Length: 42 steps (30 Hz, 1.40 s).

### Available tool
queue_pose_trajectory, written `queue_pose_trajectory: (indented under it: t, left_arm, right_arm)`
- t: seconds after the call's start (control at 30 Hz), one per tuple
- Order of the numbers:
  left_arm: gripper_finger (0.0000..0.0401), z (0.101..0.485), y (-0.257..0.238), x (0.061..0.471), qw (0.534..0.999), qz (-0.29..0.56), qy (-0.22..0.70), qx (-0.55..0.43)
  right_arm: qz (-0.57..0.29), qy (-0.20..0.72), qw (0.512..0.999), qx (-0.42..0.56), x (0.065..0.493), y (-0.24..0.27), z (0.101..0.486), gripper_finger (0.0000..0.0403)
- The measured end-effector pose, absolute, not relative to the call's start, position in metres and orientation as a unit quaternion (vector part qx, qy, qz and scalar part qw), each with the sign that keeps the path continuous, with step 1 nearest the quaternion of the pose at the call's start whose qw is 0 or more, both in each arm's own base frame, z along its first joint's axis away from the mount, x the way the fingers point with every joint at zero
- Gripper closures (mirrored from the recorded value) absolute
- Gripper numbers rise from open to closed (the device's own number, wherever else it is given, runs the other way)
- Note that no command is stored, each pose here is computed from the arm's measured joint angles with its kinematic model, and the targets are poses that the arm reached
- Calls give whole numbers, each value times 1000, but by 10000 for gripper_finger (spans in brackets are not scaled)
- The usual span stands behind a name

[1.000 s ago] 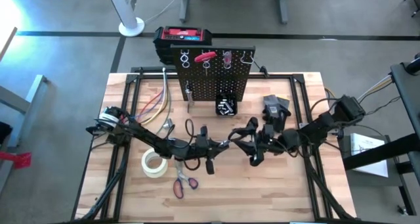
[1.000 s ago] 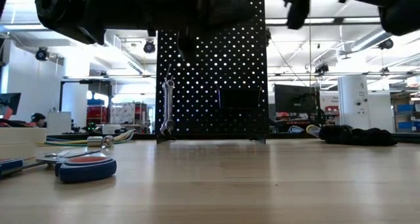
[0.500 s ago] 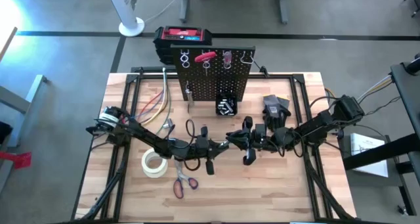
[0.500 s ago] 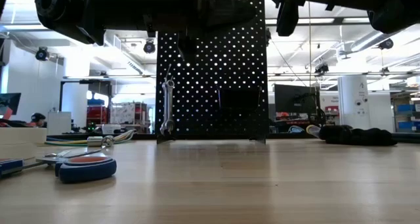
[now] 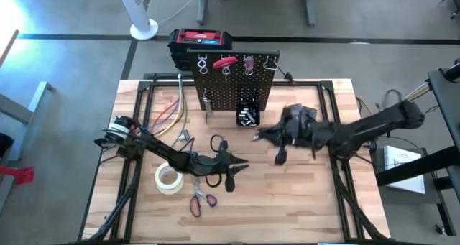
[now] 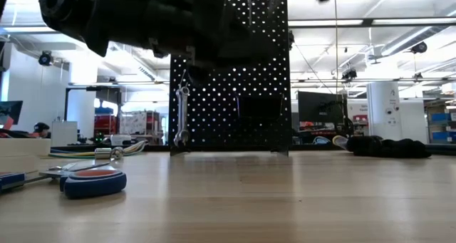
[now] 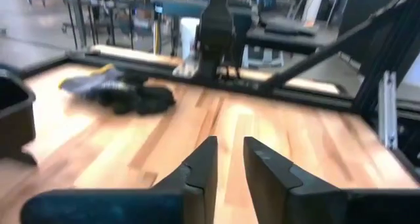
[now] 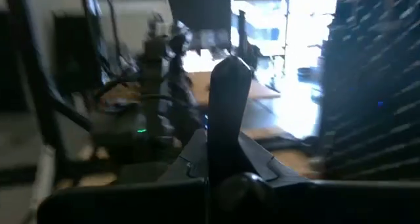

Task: Hang tools onto peg board
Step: Hang the black needle-nose plier on the peg board

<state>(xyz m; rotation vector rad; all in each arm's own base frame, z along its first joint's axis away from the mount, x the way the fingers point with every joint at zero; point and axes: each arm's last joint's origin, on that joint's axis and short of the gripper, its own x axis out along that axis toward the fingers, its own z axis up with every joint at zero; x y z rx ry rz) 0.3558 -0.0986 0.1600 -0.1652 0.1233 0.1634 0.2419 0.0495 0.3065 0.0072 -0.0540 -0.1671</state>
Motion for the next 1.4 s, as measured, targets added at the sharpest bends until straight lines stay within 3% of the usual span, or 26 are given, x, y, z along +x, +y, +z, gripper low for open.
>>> queue_pose_trajectory:
  t: [0.17, 0.33, 0.5, 0.93, 1.4]
  left_arm:
    - [320, 157, -100, 356, 992, 60, 77, -80]
    - [319, 157, -99, 356, 992, 61, 79, -79]
    - [319, 157, -96, 357, 992, 66, 79, -80]
    - [319, 153, -96, 356, 988, 71, 97, -96]
    - [319, 151, -94, 356, 988, 74, 106, -81]
  right_arm:
    - [-106, 22, 994, -33, 215, 12, 378, 385]
    - [-112, -1, 992, -65, 192, -23, 448, 385]
    - [-105, 3, 992, -74, 194, -60, 490, 385]
    - [-116, 89, 986, -78, 224, -122, 525, 385]
    - [-110, 183, 975, -53, 246, -146, 498, 385]
